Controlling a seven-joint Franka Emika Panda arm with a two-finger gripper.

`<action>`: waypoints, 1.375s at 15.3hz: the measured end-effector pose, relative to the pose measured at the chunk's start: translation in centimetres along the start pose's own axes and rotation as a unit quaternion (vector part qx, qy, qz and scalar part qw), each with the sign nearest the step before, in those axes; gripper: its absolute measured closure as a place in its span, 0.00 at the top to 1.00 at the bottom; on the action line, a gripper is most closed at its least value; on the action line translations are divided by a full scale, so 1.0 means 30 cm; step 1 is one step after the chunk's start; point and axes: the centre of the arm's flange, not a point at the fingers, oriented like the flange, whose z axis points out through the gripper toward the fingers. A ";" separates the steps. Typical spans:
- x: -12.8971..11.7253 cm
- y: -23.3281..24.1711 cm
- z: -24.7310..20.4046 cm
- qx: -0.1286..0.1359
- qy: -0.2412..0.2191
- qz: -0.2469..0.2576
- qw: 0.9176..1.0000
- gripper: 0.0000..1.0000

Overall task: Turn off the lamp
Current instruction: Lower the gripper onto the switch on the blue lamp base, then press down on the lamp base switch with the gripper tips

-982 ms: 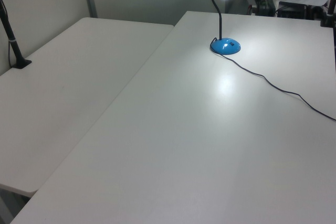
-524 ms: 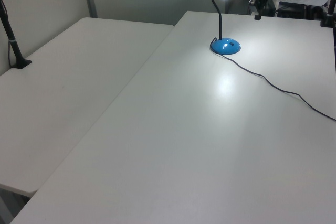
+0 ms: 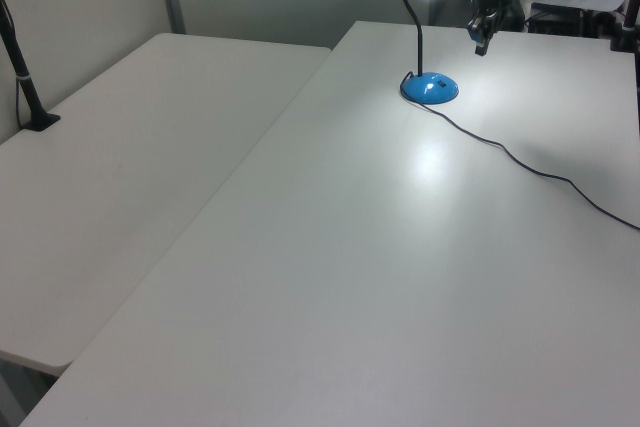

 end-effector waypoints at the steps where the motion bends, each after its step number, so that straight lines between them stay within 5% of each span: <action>1: 0.007 0.025 0.044 0.002 0.004 0.009 1.000 0.01; 10: 0.058 0.106 0.288 0.010 0.066 0.095 0.993 0.01; 21: 0.090 0.067 0.338 0.014 0.089 0.084 0.992 0.01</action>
